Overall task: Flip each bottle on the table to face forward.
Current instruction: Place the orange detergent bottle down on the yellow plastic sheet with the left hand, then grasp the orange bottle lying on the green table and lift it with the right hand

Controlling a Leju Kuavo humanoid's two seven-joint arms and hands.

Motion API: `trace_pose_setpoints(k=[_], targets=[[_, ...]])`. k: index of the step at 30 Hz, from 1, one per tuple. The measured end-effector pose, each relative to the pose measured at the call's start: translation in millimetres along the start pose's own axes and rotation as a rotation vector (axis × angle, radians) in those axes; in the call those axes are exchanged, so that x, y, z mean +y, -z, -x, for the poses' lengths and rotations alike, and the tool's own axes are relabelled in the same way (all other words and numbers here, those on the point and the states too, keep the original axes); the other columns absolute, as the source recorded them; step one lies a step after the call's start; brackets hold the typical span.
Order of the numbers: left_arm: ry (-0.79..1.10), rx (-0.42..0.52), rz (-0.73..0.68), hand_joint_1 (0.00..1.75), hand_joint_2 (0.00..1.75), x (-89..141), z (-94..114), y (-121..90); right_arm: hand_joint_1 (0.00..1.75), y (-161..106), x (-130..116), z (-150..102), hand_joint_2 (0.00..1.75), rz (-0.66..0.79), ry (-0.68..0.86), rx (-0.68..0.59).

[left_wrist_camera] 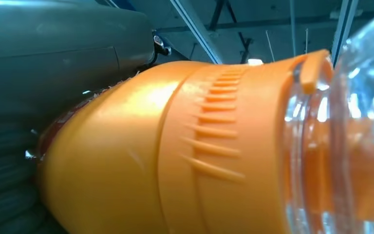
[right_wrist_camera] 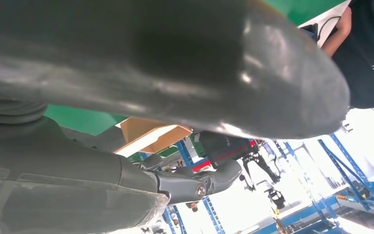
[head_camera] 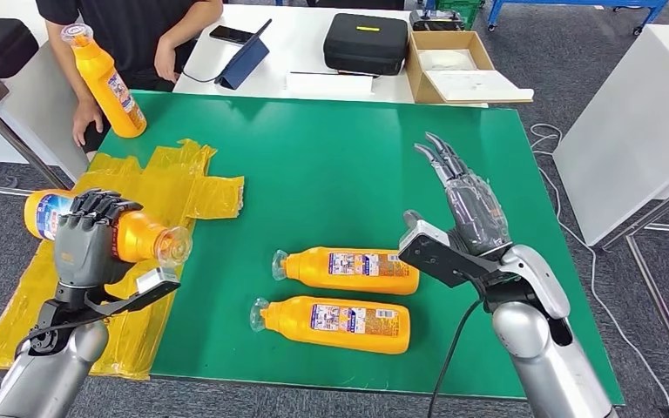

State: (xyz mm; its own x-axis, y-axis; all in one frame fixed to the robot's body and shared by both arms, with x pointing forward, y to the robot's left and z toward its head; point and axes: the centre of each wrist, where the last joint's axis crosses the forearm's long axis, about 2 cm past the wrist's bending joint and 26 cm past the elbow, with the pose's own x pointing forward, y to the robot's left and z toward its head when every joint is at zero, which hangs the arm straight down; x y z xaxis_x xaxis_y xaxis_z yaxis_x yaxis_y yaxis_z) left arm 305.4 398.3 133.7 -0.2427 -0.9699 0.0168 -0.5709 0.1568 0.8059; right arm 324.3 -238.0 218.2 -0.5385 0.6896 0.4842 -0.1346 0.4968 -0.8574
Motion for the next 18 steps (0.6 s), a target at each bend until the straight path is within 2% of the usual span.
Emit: trace_pose_setpoints(k=[9, 18], targets=[[0.088, -0.057, 0.135, 1.75, 1.75, -17, -10, -24, 0.0, -2, 0, 5, 0.0, -0.023, -0.008, -0.008], [0.107, -0.01, 0.21, 1.75, 1.75, -30, -7, -34, 0.0, -5, 4, 7, 0.0, -0.043, -0.015, -0.011]])
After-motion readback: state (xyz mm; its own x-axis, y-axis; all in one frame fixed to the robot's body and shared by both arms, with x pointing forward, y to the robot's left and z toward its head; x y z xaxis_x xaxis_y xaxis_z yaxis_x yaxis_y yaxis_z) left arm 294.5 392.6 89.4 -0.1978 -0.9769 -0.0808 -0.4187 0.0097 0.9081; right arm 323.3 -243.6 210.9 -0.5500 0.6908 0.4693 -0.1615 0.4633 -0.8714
